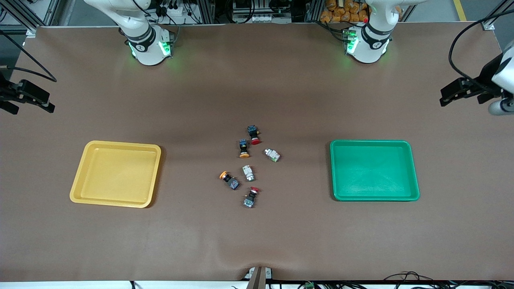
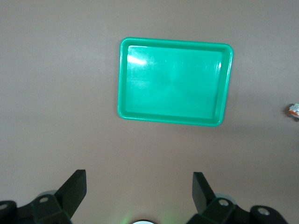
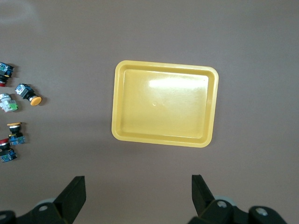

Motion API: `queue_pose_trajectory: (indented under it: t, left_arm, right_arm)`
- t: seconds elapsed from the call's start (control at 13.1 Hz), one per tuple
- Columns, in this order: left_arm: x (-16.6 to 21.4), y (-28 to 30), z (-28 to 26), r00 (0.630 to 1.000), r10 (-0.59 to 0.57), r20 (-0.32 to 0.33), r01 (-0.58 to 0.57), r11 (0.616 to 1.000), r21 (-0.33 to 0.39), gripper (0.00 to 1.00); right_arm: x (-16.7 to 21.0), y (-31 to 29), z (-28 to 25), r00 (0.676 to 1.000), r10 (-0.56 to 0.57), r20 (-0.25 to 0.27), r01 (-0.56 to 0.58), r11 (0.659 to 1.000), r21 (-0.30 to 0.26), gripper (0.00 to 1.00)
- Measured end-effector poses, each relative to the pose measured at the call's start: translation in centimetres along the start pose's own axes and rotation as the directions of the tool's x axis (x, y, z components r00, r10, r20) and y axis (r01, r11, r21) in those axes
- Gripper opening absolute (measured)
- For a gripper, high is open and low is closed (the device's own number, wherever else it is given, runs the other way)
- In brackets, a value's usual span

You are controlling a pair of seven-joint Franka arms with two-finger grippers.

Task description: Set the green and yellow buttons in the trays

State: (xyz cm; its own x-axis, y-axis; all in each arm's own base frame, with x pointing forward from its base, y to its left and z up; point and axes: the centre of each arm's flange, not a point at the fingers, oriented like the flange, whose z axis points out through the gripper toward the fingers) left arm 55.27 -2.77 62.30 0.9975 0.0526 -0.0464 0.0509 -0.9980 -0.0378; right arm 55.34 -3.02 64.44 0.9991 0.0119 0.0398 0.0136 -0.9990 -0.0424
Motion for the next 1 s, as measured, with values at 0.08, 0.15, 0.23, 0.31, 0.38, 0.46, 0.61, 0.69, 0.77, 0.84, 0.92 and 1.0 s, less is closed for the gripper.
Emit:
queue_pose_trajectory:
  t: [0.08,0.15,0.23,0.31,0.38,0.46,0.61,0.69,0.77,0.84,0.92,1.0]
  left_arm:
    - [0.3,0.1,0.4,1.000,0.001,0.008,-0.001,1.000,0.000,1.00]
    - [0.4,0.1,0.6,1.000,0.002,0.010,-0.002,1.000,0.000,1.00]
    - [0.5,0.3,0.5,1.000,0.005,0.006,-0.005,1.000,-0.001,1.00]
    - [0.5,0.5,0.2,1.000,0.009,-0.003,-0.009,1.000,-0.002,1.00]
    - [0.4,0.8,0.0,1.000,0.015,-0.009,-0.015,1.000,-0.002,1.00]
    - [0.4,1.1,-0.1,1.000,0.019,-0.011,-0.019,1.000,-0.002,1.00]
    - [0.4,1.3,-0.1,1.000,0.024,-0.014,-0.024,1.000,-0.002,1.00]
    - [0.4,1.4,-0.2,1.000,0.024,-0.017,-0.024,1.000,-0.003,1.00]
    - [0.4,1.4,-0.2,1.000,0.025,-0.019,-0.025,1.000,-0.003,1.00]
    - [0.4,1.5,-0.2,1.000,0.023,-0.020,-0.023,1.000,-0.003,1.00]
    - [0.3,1.7,-0.3,1.000,0.019,-0.022,-0.019,1.000,-0.003,1.00]
    - [0.1,2.2,-0.5,1.000,0.013,-0.025,-0.013,1.000,-0.003,1.00]
  right_arm:
    - [0.0,0.0,0.0,1.000,0.000,0.000,0.000,1.000,0.000,1.00]
    - [0.0,0.0,0.0,1.000,0.000,0.000,0.000,1.000,0.000,1.00]
    - [0.0,0.0,0.0,1.000,0.000,0.000,0.000,1.000,0.000,1.00]
    - [0.0,0.0,0.0,1.000,0.000,0.000,0.000,1.000,0.000,1.00]
    - [0.0,0.0,0.0,1.000,0.001,0.000,-0.001,1.000,0.000,1.00]
    - [0.0,0.1,0.0,1.000,0.001,0.000,-0.001,1.000,0.000,1.00]
    - [0.0,0.1,0.0,1.000,0.002,0.000,-0.002,1.000,0.000,1.00]
    - [0.0,0.1,0.0,1.000,0.002,0.000,-0.002,1.000,0.000,1.00]
    - [0.0,0.1,0.0,1.000,0.003,0.000,-0.003,1.000,0.000,1.00]
    - [0.0,0.2,0.0,1.000,0.004,0.000,-0.004,1.000,0.000,1.00]
    - [0.0,0.2,0.0,1.000,0.005,0.000,-0.005,1.000,0.000,1.00]
    - [0.0,0.2,0.0,1.000,0.005,0.001,-0.005,1.000,0.000,1.00]
